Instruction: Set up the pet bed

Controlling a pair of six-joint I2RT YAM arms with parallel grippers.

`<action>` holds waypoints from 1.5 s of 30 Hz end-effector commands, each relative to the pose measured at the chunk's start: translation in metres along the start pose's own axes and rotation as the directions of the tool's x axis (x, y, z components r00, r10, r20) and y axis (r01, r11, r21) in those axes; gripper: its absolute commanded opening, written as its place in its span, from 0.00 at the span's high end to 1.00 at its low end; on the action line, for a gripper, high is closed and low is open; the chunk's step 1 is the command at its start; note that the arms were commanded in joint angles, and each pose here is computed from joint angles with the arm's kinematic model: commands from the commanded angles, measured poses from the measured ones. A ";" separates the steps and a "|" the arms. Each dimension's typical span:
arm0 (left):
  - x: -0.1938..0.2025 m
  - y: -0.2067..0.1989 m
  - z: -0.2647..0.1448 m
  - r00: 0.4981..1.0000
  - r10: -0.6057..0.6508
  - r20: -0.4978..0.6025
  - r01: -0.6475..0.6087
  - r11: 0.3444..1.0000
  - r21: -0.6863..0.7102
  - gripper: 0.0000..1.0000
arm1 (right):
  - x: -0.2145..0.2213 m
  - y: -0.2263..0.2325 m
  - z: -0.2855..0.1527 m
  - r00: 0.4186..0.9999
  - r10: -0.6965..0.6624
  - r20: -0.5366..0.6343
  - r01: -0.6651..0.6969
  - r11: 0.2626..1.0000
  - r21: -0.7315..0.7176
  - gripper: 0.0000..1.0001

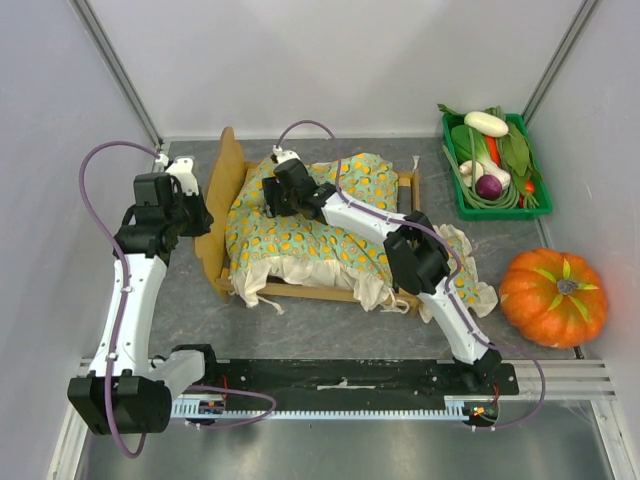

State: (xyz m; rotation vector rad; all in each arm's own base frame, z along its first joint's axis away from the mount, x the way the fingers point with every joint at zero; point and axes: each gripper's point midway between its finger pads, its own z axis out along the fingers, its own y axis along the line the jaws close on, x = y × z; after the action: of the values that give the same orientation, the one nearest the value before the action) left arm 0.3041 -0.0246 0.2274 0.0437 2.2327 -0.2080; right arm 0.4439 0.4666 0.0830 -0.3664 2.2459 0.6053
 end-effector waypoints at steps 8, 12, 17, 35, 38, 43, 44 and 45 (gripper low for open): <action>-0.011 -0.040 -0.017 0.980 -0.199 0.011 0.195 0.970 0.145 0.87 | -0.080 0.002 -0.129 0.967 -0.182 0.180 0.187 0.982 -0.015 0.17; -0.029 -0.035 -0.030 0.975 -0.209 0.073 0.200 0.973 0.111 0.71 | -0.108 0.021 -0.196 0.940 -0.190 0.282 0.239 0.959 -0.152 0.14; -0.060 -0.017 -0.070 0.945 -0.231 0.231 0.239 0.971 -0.006 0.61 | -0.077 -0.051 -0.222 0.959 -0.132 0.251 0.126 0.991 0.040 0.15; -0.045 -0.144 -0.056 0.963 -0.159 0.217 0.045 0.890 0.454 0.57 | 0.053 -0.142 -0.250 0.994 -0.071 0.089 0.045 0.964 0.261 0.31; -0.039 -0.171 -0.048 0.974 -0.087 0.208 -0.022 0.880 0.474 0.57 | -0.003 -0.112 -0.278 0.968 -0.090 0.233 0.052 0.985 0.165 0.16; -0.028 -0.188 -0.020 0.991 -0.044 0.130 -0.023 0.879 0.476 0.57 | -0.035 -0.142 -0.339 0.933 -0.064 0.353 -0.056 0.946 0.318 0.09; -0.024 -0.190 -0.016 0.992 -0.037 0.122 -0.025 0.882 0.471 0.57 | -0.022 -0.161 -0.354 0.948 -0.054 0.315 -0.080 0.914 0.399 0.08; -0.020 -0.191 -0.014 0.993 -0.032 0.114 -0.026 0.881 0.472 0.57 | -0.016 -0.183 -0.366 0.950 -0.036 0.311 -0.125 0.866 0.483 0.07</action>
State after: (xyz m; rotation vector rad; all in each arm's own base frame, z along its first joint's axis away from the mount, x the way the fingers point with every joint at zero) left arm 0.2726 -0.2023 0.2658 0.2520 2.0800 -0.7737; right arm 0.3192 0.1972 0.2367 -0.1787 2.0021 0.3435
